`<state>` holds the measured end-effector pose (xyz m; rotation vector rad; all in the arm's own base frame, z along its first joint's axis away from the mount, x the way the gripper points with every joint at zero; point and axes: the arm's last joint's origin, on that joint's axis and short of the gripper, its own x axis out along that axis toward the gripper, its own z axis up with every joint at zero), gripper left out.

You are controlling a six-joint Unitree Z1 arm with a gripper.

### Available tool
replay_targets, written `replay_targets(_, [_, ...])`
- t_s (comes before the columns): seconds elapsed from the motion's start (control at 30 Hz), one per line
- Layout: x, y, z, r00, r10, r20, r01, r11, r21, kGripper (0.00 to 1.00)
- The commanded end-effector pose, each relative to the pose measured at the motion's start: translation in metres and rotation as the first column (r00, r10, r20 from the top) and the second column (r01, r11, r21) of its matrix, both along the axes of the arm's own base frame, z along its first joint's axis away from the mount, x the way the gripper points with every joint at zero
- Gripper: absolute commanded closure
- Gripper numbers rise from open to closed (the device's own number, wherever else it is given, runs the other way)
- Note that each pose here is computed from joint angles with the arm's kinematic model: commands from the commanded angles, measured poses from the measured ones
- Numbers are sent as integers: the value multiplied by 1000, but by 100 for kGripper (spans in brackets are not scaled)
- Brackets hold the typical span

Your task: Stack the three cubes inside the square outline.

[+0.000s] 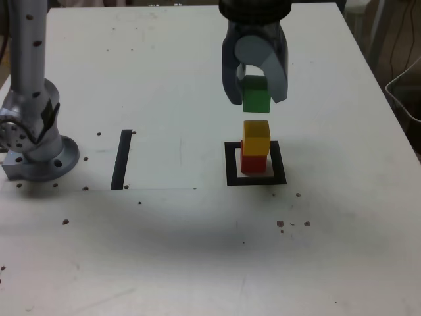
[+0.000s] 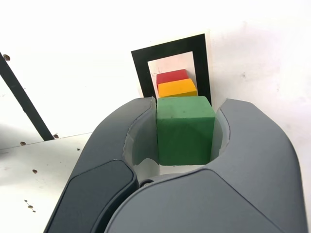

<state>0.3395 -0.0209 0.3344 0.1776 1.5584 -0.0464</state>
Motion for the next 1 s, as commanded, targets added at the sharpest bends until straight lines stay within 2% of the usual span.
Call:
replay_targets(0.0, [1,-1,-3,1000,-2,-15,2,1000,6,83])
replay_targets(0.17, [1,-6,-6,1000,6,-28,-6,1000,17,83])
replay_targets(0.33, [-3,-16,-6,999,47,-26,-47,999,13,83])
replay_targets(0.53, [-6,-16,-4,996,66,-52,-65,998,22,82])
replay_targets(0.97, [3,-17,-7,997,53,-53,-52,999,12,82])
